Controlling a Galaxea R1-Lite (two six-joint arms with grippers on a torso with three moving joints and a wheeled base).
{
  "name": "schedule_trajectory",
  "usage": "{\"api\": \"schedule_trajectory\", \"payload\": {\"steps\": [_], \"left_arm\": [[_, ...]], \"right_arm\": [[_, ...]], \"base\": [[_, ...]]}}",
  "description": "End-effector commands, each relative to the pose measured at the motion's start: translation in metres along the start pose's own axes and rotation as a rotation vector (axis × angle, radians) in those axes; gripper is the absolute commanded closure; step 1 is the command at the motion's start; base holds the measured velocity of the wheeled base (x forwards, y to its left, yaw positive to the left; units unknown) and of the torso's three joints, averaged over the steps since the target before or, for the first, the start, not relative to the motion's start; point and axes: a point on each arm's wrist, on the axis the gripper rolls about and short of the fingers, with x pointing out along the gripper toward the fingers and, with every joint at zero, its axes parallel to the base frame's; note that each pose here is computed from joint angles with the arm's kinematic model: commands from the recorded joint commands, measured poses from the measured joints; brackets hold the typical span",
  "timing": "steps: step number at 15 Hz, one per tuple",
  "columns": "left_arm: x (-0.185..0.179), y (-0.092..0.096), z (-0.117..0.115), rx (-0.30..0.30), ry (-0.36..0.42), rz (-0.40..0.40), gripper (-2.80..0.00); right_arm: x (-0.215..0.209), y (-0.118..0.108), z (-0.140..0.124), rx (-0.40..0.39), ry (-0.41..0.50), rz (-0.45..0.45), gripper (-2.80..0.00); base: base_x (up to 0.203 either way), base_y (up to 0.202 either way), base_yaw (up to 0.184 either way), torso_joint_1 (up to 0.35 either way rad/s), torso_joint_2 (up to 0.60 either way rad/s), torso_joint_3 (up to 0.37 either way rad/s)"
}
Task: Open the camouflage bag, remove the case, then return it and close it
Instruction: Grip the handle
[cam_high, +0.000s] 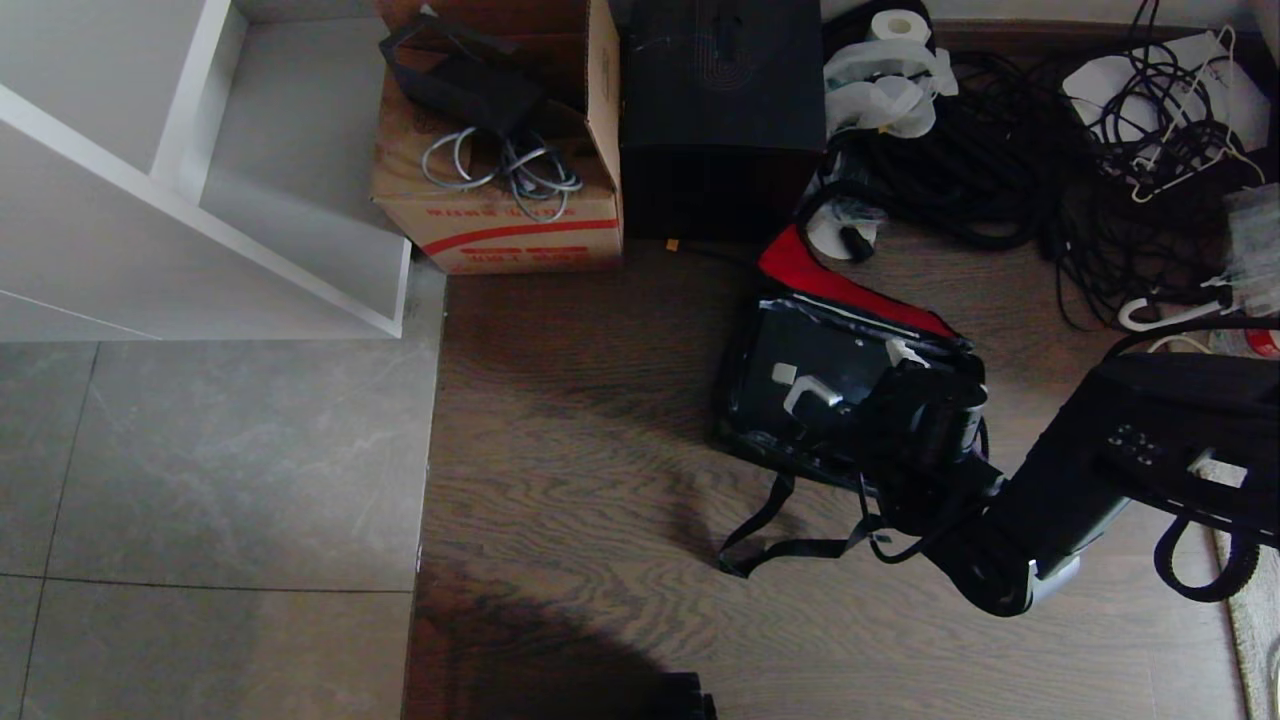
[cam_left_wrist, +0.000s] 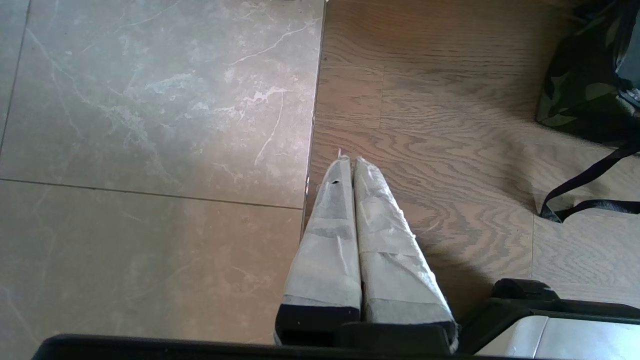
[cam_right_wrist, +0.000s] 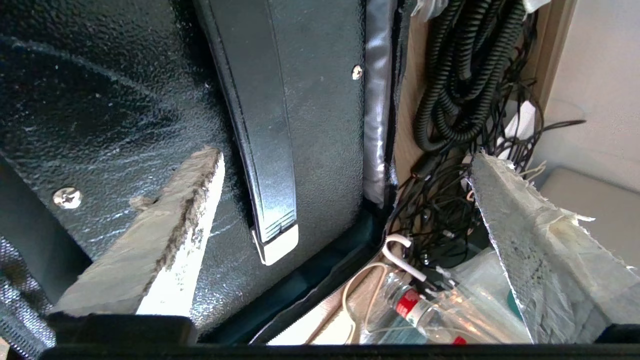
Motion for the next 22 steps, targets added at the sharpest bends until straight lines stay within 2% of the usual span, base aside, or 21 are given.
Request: {"api": "schedule_trajectory", "payload": {"steps": [1,7,12,15,18,22], "left_arm": [[0.001,0.000,-0.003,-0.001,0.008,0.001,0.00],[0.001,0.000,-0.003,-0.001,0.008,0.001,0.00],[0.001,0.000,-0.003,-0.001,0.008,0.001,0.00],[0.001,0.000,-0.003,-0.001,0.010,0.001,0.00],[0.001,0.000,-0.003,0.000,0.009,0.001,0.00],[0.001,0.000,-0.003,-0.001,0.010,0.001,0.00]], "right_arm": [[0.001,-0.001,0.001,-0.003,0.001,-0.009,-2.80],[0.020,0.009,-0.010,0.000,0.035,-0.031,-2.80],[0.030,0.013,-0.007,0.024,0.032,-0.058,-2.80],[0.038,0.001,-0.006,0.046,0.025,-0.098,-2.80],[0.036,0.001,-0.009,0.041,0.026,-0.082,-2.80],[0.043,-0.011,-0.004,0.072,0.025,-0.133,-2.80]], "base": [[0.000,0.000,0.000,0.000,0.00,0.000],[0.000,0.000,0.000,0.000,0.00,0.000],[0.000,0.000,0.000,0.000,0.00,0.000],[0.000,0.000,0.000,0.000,0.00,0.000],[0.000,0.000,0.000,0.000,0.00,0.000],[0.000,0.000,0.000,0.000,0.00,0.000]]}}
